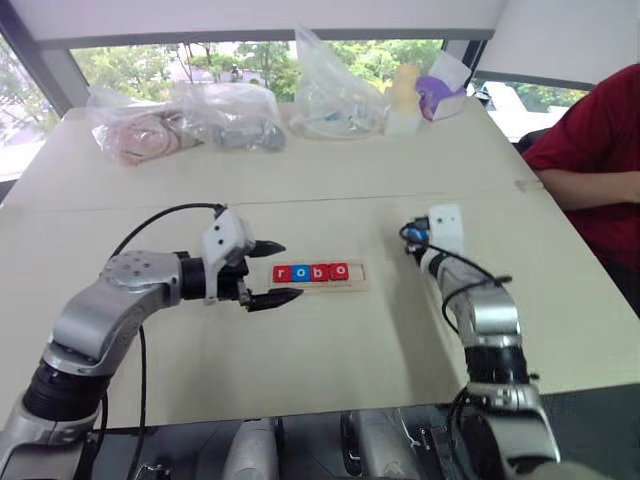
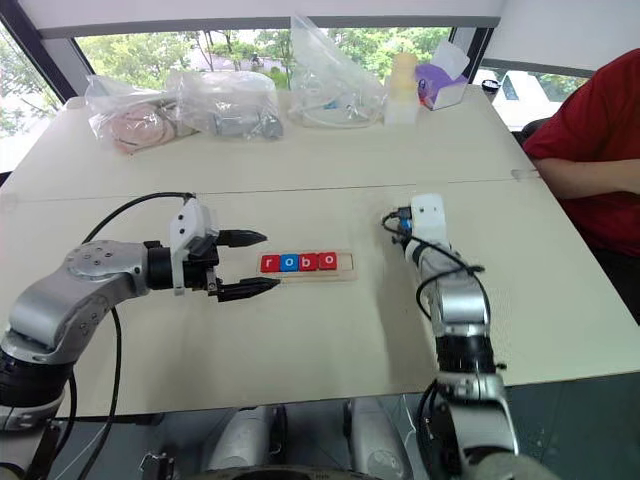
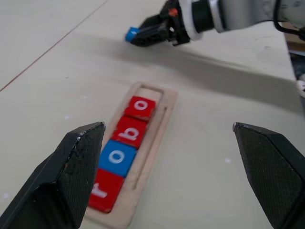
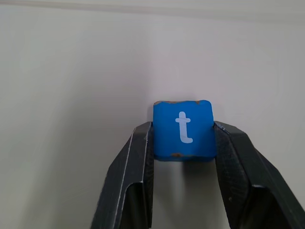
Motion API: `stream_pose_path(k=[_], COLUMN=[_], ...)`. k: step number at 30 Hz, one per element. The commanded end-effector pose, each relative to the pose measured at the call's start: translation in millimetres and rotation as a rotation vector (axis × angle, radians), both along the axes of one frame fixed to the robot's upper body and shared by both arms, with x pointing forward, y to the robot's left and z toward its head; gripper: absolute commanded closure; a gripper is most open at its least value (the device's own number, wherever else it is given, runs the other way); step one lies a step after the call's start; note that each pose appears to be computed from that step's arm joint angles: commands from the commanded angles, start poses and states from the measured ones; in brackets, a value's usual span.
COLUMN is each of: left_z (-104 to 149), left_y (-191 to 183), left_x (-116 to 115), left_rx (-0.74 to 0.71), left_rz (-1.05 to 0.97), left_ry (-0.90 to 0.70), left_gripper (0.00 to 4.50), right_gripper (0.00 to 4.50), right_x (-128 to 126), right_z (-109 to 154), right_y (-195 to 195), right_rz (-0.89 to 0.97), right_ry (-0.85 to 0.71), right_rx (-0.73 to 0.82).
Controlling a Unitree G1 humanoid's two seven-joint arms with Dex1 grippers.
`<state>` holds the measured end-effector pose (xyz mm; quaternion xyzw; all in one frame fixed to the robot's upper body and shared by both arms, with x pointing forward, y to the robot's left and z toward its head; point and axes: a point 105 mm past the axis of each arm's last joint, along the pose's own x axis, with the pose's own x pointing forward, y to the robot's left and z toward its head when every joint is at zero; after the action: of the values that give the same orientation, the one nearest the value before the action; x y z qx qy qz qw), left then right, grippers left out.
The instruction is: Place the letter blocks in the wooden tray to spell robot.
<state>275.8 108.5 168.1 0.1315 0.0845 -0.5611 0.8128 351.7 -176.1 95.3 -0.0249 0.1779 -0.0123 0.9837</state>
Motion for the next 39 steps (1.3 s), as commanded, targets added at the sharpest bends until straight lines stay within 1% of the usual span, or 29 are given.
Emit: stream_pose_path(k=[1,4,7,9,11,13,14,15,16,18,20,22,23,24,25,26,27,28,31,36,38,39], left_z=[8,5,2,0,-1,-2,-3,-3,-4,-2,0,10,15,19,22,20,19,19,22,23,22,22], left_y=[-9,-14,-16,-17,-17,-15,-14,-14,-11,-2,5,11,14,16,18,21,24,26,27,31,32,33], left_x=[-4,-3,-3,-3,-3,-2,-2,-1,0,2,2,-1,-4,-8,-10,-12,-13,-14,-16,-13,-13,-14], left_rx=[-0.008,-0.009,-0.015,-0.015,-0.013,0.0,0.006,0.01,0.027,0.042,0.057,0.044,0.039,0.041,0.044,0.083,0.116,0.132,0.129,0.128,0.119,0.108], left_rz=[-0.056,-0.076,-0.081,-0.085,-0.088,-0.083,-0.08,-0.078,-0.073,-0.057,-0.053,-0.07,-0.086,-0.106,-0.118,-0.125,-0.131,-0.138,-0.142,-0.094,-0.077,-0.067], left_ry=[-0.026,-0.017,-0.007,-0.002,0.001,0.001,0.0,-0.001,-0.009,-0.018,-0.025,-0.016,-0.006,0.004,0.011,0.007,0.005,0.007,0.008,-0.011,-0.009,-0.002], left_gripper=[0.0,0.0,0.0,0.0,0.0,0.0,0.0,0.0,0.0,0.0,0.0,0.0,0.0,0.0,0.0,0.0,0.0,0.0,0.0,0.0,0.0,0.0], right_gripper=[3.34,3.34,3.34,2.28,1.32,0.26,0.07,0.07,0.07,0.07,0.07,0.07,0.07,0.07,0.07,0.07,0.07,0.07,0.07,0.07,0.07,0.07], right_x=[-29,-43,-47,-48,-49,-47,-46,-46,-43,-35,-29,-29,-32,-35,-37,-33,-31,-30,-24,-6,-5,-7], right_z=[18,6,-2,-6,-8,1,4,6,12,32,44,54,54,54,52,48,45,44,42,27,19,17], right_y=[12,11,17,23,25,19,17,16,12,1,-4,-8,-12,-18,-23,-35,-42,-47,-52,-60,-60,-58], right_rz=[-0.012,-0.059,-0.073,-0.06,-0.047,-0.039,-0.037,-0.037,-0.008,0.127,0.271,0.503,0.626,0.732,0.795,0.831,0.892,0.942,1.04,1.084,1.108,1.127], right_ry=[-0.02,0.046,0.091,0.112,0.125,0.095,0.083,0.077,0.052,-0.023,-0.057,-0.076,-0.062,-0.051,-0.04,-0.004,0.018,0.034,0.029,0.026,0.043,0.058], right_rx=[-0.013,0.021,0.083,0.113,0.11,0.067,0.053,0.046,0.0,-0.106,-0.122,-0.144,-0.18,-0.247,-0.294,-0.37,-0.408,-0.398,-0.35,-0.363,-0.369,-0.346])
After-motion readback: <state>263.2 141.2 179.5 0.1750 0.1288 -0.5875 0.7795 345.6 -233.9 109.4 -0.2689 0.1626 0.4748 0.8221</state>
